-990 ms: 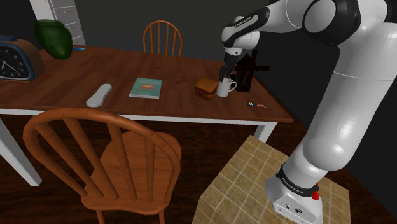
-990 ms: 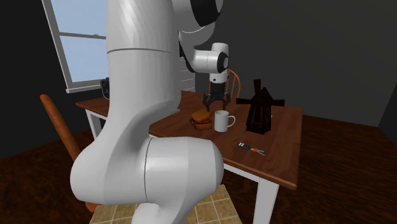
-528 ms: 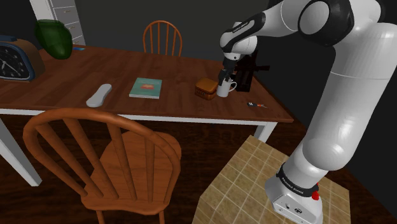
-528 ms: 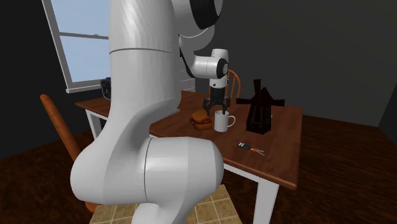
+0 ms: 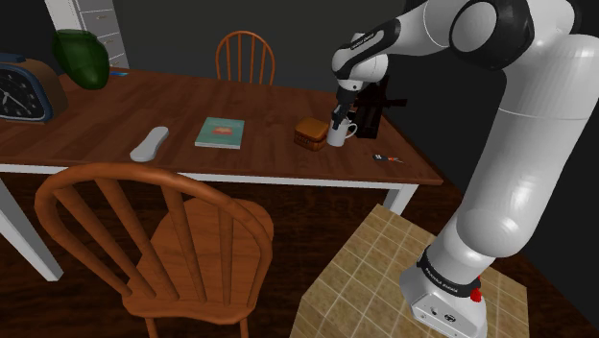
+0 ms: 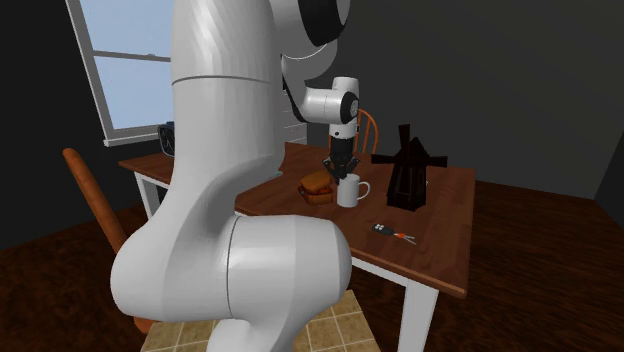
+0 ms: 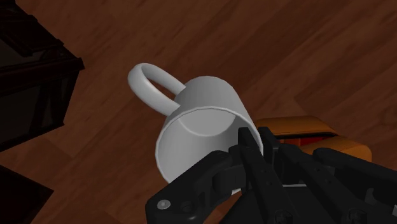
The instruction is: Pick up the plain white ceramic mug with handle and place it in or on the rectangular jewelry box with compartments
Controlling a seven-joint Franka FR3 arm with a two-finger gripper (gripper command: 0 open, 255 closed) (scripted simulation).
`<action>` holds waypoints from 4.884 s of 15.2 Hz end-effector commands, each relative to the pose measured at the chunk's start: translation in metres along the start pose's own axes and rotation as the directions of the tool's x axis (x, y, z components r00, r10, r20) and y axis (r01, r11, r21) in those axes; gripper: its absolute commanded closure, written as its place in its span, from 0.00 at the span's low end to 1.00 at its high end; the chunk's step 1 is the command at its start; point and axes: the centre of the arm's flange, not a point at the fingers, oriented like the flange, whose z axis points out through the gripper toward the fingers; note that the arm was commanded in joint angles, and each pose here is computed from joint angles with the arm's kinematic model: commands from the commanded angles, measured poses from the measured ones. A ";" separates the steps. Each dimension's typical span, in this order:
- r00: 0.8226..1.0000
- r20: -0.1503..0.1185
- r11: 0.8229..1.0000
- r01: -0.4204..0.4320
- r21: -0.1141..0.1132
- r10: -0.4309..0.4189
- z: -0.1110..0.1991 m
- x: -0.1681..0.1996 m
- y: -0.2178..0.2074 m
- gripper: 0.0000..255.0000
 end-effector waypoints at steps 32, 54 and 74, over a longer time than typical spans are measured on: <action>1.000 0.000 1.000 0.000 0.000 0.000 -0.137 0.008 0.000 1.00; 1.000 0.000 1.000 0.000 0.000 0.000 -0.183 0.070 -0.093 1.00; 1.000 0.000 1.000 0.000 0.000 0.000 -0.098 0.065 -0.093 1.00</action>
